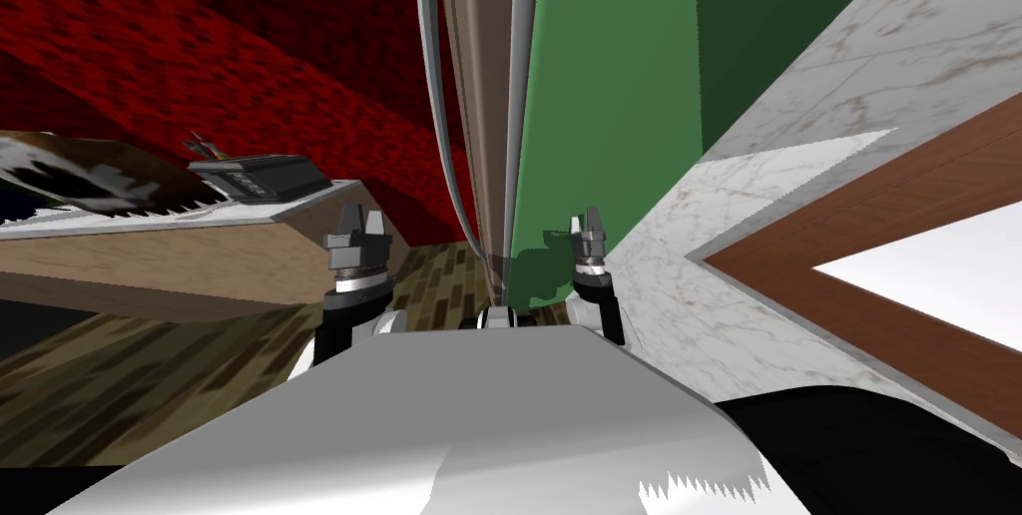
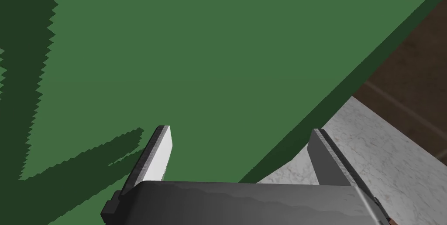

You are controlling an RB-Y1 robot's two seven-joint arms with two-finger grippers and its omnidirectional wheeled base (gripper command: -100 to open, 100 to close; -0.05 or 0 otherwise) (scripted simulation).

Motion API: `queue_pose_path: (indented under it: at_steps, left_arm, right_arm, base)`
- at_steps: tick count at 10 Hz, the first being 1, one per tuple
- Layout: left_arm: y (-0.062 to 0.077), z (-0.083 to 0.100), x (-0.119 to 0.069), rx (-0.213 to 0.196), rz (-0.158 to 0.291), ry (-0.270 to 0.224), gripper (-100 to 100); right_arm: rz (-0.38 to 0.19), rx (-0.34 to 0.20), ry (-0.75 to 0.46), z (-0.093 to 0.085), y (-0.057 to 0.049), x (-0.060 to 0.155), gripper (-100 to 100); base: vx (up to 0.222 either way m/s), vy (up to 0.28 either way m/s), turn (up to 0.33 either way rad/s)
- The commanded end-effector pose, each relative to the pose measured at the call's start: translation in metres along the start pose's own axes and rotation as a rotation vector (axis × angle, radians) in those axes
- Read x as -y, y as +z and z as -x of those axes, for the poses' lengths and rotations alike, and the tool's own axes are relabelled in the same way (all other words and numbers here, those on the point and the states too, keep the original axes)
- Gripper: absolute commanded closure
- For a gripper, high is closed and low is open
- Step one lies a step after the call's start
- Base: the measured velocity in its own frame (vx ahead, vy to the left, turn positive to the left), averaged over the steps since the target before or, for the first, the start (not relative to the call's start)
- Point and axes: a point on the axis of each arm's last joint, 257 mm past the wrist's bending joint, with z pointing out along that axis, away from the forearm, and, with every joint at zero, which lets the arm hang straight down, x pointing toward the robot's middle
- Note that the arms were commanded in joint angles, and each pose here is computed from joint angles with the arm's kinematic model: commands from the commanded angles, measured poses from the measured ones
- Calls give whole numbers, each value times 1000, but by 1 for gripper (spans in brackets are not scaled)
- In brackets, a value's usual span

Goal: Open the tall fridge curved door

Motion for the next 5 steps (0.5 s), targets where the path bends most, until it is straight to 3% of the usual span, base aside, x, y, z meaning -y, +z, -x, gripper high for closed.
queue_pose_path:
  at_steps: [1, 5]
  left_arm:
    - [0, 0, 0, 0, 0, 0, 0]
    - [0, 0, 0, 0, 0, 0, 0]
  right_arm:
    - [2, -21, -69, -5, -2, 5, -100]
    - [10, -54, -196, -16, -5, 14, -100]
  base:
    - [-4, 38, -41]
    - [-5, 46, -59]
